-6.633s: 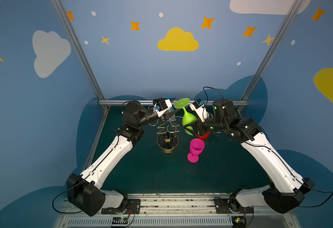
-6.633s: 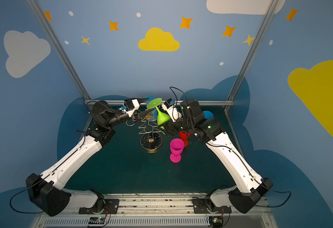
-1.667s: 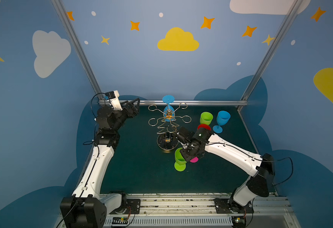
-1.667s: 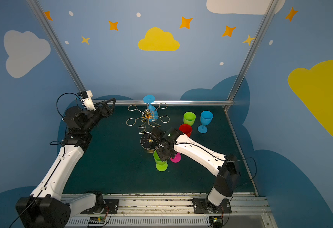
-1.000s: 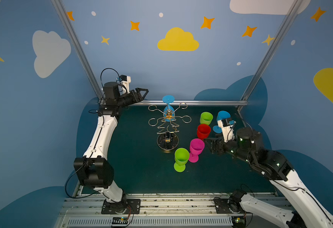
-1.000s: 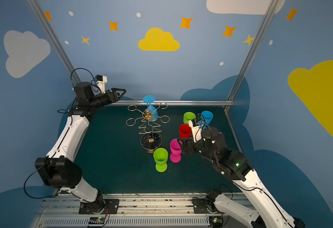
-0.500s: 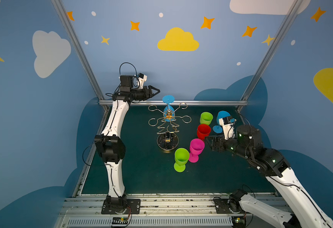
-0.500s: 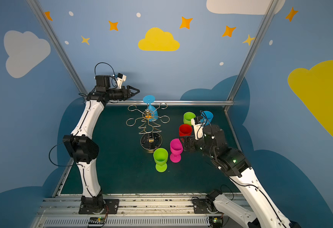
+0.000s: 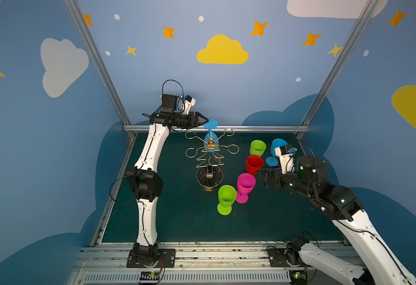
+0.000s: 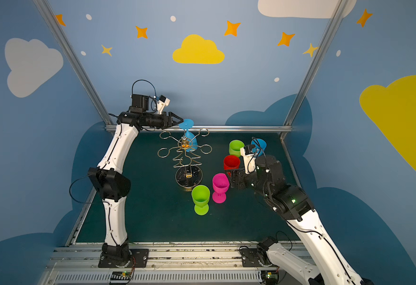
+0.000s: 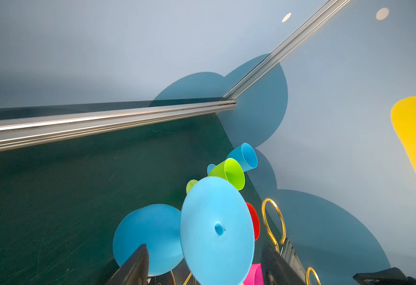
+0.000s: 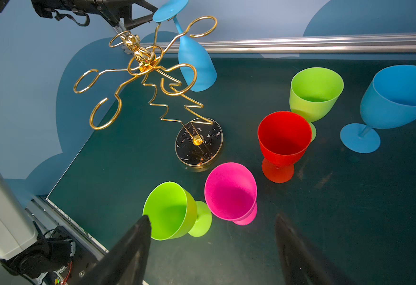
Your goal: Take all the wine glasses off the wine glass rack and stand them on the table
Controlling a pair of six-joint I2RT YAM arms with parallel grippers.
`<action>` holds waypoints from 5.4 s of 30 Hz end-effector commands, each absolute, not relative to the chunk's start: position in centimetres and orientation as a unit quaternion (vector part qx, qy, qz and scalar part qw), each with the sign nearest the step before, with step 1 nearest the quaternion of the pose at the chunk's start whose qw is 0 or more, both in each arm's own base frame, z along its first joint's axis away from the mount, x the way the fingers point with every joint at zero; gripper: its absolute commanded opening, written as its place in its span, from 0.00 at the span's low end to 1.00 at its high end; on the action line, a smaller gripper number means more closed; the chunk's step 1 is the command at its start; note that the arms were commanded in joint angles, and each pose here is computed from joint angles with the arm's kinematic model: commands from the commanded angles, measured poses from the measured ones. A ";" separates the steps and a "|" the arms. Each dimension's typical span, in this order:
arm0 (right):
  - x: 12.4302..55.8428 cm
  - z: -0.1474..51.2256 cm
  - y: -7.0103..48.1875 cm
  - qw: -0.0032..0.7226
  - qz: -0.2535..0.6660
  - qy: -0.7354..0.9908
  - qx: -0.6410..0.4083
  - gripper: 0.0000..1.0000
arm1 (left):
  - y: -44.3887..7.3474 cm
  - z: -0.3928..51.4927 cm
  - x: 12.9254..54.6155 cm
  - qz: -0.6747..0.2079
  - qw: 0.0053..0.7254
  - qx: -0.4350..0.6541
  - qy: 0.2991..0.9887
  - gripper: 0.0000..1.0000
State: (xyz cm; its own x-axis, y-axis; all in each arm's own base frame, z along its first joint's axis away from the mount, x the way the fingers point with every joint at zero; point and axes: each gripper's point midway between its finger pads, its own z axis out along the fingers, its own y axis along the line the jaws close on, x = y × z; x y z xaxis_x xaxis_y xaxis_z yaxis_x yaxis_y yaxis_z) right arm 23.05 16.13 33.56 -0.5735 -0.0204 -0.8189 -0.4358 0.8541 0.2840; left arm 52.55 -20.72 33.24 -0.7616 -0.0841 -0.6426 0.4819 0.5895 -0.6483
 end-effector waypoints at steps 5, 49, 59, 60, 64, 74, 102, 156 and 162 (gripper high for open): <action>23.0 34.0 15.9 0.452 0.242 0.848 -0.132 0.78 | -20.9 31.7 52.6 -0.414 0.316 0.129 0.844 0.61; 22.5 34.8 13.9 0.474 0.237 0.841 -0.106 0.78 | -20.8 37.9 52.5 -0.556 0.304 0.085 0.769 0.03; 22.3 34.9 13.7 0.478 0.237 0.839 -0.104 0.78 | -20.6 39.1 51.2 -0.586 0.296 0.092 0.748 0.03; 22.3 34.9 13.6 0.479 0.237 0.839 -0.104 0.78 | -20.7 39.1 51.1 -0.587 0.296 0.093 0.747 0.03; 22.2 34.8 13.4 0.480 0.234 0.839 -0.104 0.78 | -20.8 39.1 50.7 -0.589 0.294 0.095 0.746 0.03; 22.1 35.0 13.2 0.483 0.234 0.838 -0.104 0.78 | -21.2 38.6 49.4 -0.585 0.283 0.101 0.753 0.03; 21.8 35.4 12.7 0.489 0.231 0.835 -0.098 0.78 | -22.3 36.6 47.3 -0.568 0.262 0.113 0.772 0.03; 28.1 44.8 18.1 0.611 0.269 0.716 -0.203 0.78 | -24.5 46.1 48.9 -0.632 0.311 0.150 0.694 0.03; 30.0 46.5 20.1 0.631 0.280 0.684 -0.234 0.78 | -23.4 48.4 48.7 -0.644 0.330 0.149 0.674 0.03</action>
